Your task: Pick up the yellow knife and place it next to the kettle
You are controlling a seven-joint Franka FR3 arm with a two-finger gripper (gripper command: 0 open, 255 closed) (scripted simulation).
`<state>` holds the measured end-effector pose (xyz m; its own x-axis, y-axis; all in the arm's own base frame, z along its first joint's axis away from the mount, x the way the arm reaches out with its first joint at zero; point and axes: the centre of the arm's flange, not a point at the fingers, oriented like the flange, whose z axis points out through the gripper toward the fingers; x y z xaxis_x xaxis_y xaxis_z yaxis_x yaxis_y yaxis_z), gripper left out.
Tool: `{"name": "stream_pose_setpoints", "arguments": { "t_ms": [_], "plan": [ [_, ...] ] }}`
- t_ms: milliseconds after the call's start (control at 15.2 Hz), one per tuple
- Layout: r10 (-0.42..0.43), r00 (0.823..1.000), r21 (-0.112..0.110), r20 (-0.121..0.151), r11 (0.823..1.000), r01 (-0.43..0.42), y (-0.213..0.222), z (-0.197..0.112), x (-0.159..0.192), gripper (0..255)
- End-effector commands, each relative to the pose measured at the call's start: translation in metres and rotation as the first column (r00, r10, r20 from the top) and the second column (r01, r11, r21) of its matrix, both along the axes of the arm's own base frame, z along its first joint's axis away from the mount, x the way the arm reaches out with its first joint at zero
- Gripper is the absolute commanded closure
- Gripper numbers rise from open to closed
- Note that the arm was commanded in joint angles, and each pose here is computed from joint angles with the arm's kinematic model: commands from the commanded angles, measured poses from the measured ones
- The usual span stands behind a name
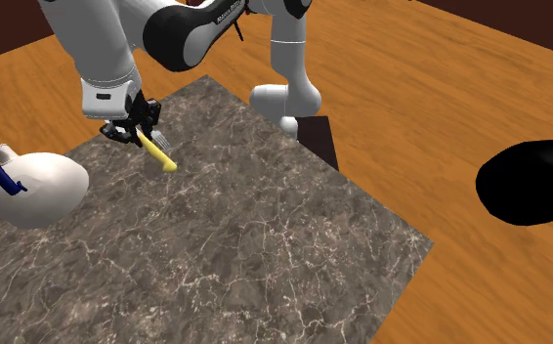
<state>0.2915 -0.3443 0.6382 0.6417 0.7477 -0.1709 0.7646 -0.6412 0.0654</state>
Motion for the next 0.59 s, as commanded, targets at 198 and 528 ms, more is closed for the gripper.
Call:
{"name": "stream_pose_setpoints", "arguments": {
  "t_ms": [198, 528],
  "plan": [
    [0.000, 1.000, 0.000, 0.000, 1.000, 0.000, 0.000, -0.027, 0.000, 255],
    [0.000, 1.000, 0.000, 0.000, 1.000, 0.000, 0.000, -0.053, 0.000, 255]
  ]
}}
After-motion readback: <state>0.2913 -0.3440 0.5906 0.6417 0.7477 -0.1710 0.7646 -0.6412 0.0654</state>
